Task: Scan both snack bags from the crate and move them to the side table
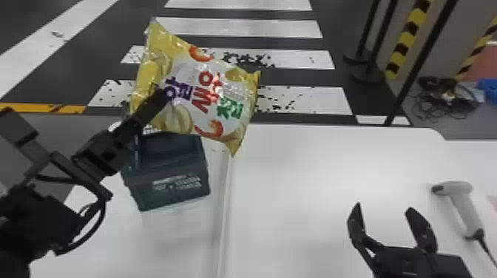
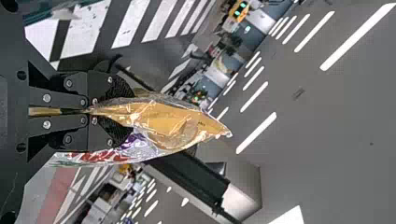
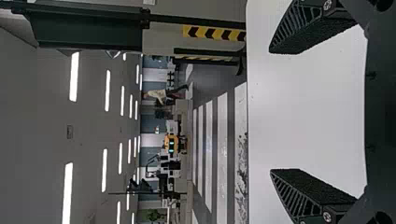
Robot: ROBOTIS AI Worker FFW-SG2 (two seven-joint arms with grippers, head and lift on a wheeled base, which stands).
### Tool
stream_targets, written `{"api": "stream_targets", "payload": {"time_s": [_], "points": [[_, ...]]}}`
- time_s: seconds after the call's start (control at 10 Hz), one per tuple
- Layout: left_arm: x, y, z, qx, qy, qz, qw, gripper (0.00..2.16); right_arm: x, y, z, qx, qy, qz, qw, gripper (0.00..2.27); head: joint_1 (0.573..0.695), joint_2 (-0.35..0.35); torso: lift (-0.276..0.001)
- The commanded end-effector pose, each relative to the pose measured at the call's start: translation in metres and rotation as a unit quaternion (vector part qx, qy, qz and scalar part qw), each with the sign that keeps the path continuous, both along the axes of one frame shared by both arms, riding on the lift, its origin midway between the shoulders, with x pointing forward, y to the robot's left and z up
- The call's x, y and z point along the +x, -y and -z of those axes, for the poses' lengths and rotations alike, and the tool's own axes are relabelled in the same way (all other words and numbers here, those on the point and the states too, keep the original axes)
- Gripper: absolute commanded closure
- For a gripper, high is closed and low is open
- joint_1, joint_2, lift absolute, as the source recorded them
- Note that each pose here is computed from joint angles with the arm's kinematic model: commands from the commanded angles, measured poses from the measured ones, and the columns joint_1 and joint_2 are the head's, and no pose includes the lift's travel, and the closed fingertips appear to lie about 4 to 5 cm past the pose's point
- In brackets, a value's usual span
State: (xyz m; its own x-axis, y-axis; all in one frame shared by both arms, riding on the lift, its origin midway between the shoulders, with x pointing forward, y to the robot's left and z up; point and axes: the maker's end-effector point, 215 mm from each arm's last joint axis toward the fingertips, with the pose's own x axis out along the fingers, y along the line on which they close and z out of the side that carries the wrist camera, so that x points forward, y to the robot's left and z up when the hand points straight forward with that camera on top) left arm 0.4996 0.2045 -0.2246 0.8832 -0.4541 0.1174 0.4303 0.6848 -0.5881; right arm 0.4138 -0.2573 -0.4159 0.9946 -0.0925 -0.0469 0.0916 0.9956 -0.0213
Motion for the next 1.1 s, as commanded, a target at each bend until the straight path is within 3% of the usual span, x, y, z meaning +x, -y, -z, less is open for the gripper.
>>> {"api": "stream_targets", "payload": {"time_s": [0.0, 0.2, 0.3, 0.5, 0.6, 0.8, 1.0], "points": [[-0.001, 0.042, 0.033, 0.011, -0.027, 0.029, 0.9992, 2.14, -0.001, 0.004, -0.004, -0.002, 0.003, 0.003, 1.0, 0.08, 0.695, -0.049, -0.099], [0.004, 0.088, 0.097, 0.033, -0.077, 0.06, 0.9947, 2.14, -0.002, 0.017, -0.008, -0.002, 0.006, 0.016, 1.0, 0.08, 0.695, -0.126, -0.099], [0.007, 0.106, 0.125, 0.029, -0.1, 0.075, 0.9917, 2.14, -0.003, 0.023, -0.007, -0.004, 0.005, 0.02, 1.0, 0.08, 0.695, -0.165, -0.099], [0.005, 0.149, 0.155, 0.011, -0.125, 0.115, 0.9853, 2.14, -0.006, 0.03, -0.006, -0.006, 0.004, 0.026, 1.0, 0.08, 0.695, -0.218, -0.099], [0.003, 0.171, 0.159, 0.001, -0.13, 0.133, 0.9826, 2.14, -0.007, 0.032, -0.008, -0.005, 0.006, 0.028, 1.0, 0.08, 0.695, -0.25, -0.099], [-0.002, 0.205, 0.174, 0.01, -0.14, 0.157, 0.9775, 2.14, -0.008, 0.032, -0.007, -0.004, 0.006, 0.029, 1.0, 0.08, 0.695, -0.311, -0.099], [-0.012, 0.229, 0.208, 0.023, -0.167, 0.177, 0.9695, 2.14, -0.008, 0.03, -0.007, -0.002, 0.006, 0.029, 1.0, 0.08, 0.695, -0.345, -0.099]]}}
